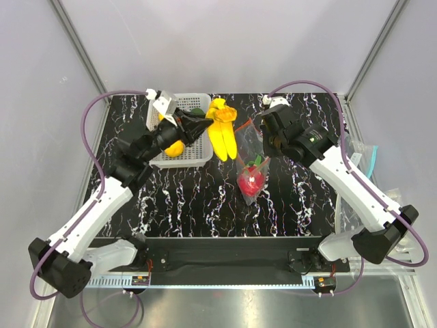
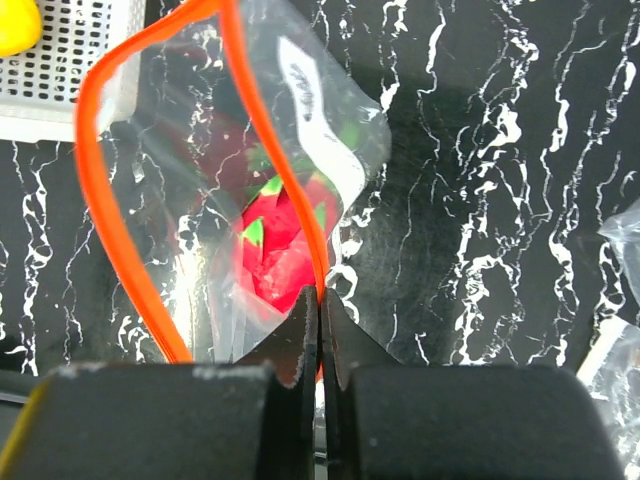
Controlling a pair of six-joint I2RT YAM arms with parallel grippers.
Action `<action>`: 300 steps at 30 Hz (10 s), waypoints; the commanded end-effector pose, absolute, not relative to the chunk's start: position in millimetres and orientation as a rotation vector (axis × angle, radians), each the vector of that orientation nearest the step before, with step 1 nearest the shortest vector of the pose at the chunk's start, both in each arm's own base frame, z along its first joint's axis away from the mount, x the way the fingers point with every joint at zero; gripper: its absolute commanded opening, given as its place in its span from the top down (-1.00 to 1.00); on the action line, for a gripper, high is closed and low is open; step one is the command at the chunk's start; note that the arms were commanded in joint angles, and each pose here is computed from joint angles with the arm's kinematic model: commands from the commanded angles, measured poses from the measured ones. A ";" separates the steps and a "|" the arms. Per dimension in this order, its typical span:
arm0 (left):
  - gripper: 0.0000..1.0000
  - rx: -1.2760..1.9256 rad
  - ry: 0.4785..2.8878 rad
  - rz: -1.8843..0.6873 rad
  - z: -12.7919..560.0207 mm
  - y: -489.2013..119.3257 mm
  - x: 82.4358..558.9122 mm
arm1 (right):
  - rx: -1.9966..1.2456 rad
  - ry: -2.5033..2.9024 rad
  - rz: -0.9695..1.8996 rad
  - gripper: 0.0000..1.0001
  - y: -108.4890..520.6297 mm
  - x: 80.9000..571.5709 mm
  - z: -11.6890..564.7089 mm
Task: Place the food in the zip-top bag and seal the zipper
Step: Pick up the fake fruit from the bin, then place the fake fruit in the zipper food storage bag, then adjust the fake fruit in the zipper food storage bag.
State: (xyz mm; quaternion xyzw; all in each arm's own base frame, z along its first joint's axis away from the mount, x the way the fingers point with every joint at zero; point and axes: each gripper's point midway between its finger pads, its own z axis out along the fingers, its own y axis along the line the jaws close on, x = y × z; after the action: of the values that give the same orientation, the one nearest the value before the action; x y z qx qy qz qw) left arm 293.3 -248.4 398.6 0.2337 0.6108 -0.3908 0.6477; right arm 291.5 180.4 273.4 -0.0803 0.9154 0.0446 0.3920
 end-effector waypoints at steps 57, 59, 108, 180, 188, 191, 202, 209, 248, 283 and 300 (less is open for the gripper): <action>-0.22 0.951 0.407 -0.764 370.2 -333.1 254.7 | -0.082 2.254 0.389 1.00 174.0 297.3 283.7; -0.23 0.952 0.441 -0.771 379.0 -330.5 253.1 | -0.082 2.254 0.390 1.00 173.0 296.7 284.1; -0.41 0.667 2.233 -0.815 283.4 -381.8 289.4 | -0.073 2.249 0.439 1.00 175.6 292.4 283.2; 0.63 0.782 1.239 -0.342 286.4 -388.4 293.8 | -0.073 2.221 0.429 1.00 172.2 293.2 274.8; 0.55 0.805 1.271 -0.363 253.5 -396.0 271.9 | -0.055 2.213 0.404 1.00 166.3 294.2 275.5; 0.35 0.850 1.311 -0.381 242.4 -398.2 265.4 | -0.050 2.212 0.400 1.00 164.7 294.0 275.6; -0.33 1.040 1.421 -0.549 214.5 -409.5 227.0 | -0.041 2.208 0.400 1.00 161.1 292.9 276.6; -0.53 1.053 1.426 -0.644 238.5 -400.6 207.2 | -0.034 2.211 0.400 1.00 159.5 292.3 273.7; 0.39 0.855 1.967 -0.722 215.0 -434.4 278.4 | -0.033 2.234 0.417 1.00 156.8 280.4 271.3; 0.78 0.777 1.967 -0.682 227.1 -412.7 279.2 | -0.012 2.220 0.381 1.00 149.3 282.5 271.5; 0.17 0.588 2.011 -0.782 246.9 -357.8 289.5 | -0.016 2.215 0.403 1.00 152.1 282.1 270.7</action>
State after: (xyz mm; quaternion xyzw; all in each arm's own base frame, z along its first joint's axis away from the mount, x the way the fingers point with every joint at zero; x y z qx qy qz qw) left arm 286.9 -346.7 249.7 0.2480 0.8157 -0.2639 0.4512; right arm 278.2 148.6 250.1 -0.0033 0.9062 0.1437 0.3977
